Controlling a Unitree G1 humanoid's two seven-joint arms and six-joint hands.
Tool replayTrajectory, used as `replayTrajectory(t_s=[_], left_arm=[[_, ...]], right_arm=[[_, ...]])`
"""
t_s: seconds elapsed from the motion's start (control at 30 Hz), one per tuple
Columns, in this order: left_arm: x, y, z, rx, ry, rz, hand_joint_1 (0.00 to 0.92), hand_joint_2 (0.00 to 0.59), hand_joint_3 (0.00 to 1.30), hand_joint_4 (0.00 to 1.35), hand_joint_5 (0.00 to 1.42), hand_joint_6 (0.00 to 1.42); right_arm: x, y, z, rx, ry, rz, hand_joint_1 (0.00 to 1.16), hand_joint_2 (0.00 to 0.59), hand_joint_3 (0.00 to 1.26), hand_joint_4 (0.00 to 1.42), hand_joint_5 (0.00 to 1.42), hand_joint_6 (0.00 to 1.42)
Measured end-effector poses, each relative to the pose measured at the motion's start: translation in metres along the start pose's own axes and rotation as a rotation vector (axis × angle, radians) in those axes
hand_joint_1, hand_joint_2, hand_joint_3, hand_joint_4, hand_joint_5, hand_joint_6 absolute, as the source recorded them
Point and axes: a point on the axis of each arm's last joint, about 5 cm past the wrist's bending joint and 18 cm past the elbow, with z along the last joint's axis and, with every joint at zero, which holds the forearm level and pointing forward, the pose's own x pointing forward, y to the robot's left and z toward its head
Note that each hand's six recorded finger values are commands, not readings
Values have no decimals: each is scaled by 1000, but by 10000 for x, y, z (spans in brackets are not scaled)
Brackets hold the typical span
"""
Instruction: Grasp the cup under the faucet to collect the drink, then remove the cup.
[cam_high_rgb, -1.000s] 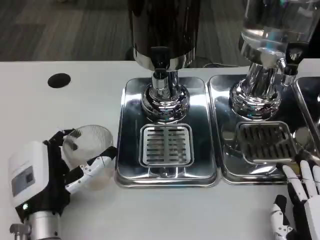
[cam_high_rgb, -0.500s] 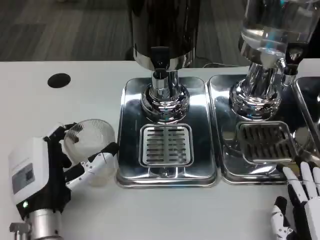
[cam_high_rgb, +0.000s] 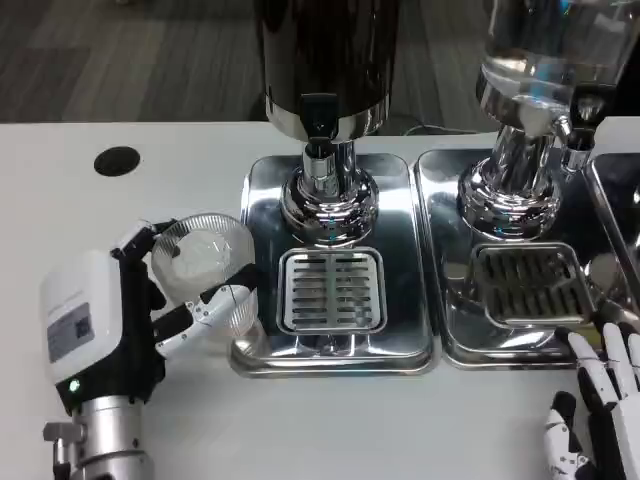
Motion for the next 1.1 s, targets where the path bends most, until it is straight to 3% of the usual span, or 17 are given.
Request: replayTrajectory(t_s=[0.23,0.47,0.73,0.97,1.1], left_arm=[[122,-26,107,22,-32,10,428,77,603,527,922,1263],[296,-168,352,42,-90,-60,428,77,603,527,920,1263],[314,-321,398,65,-75,-121,427,78,604,527,912,1248],[399,-484,570,61,-112,-147,420,81,599,527,911,1246],[402,-533,619,68,-134,-148,417,80,598,525,911,1246]], right_arm=[[5,2,-10,4,4,0,0,546,155,0,0,17],[73,5,3,3,-13,-9,0,546,155,0,0,17],[91,10,22,6,-24,-4,0,546,155,0,0,17],[81,-8,-4,10,-3,-10,0,546,155,0,0,17],[81,-18,2,13,-4,-15,0,546,155,0,0,17]])
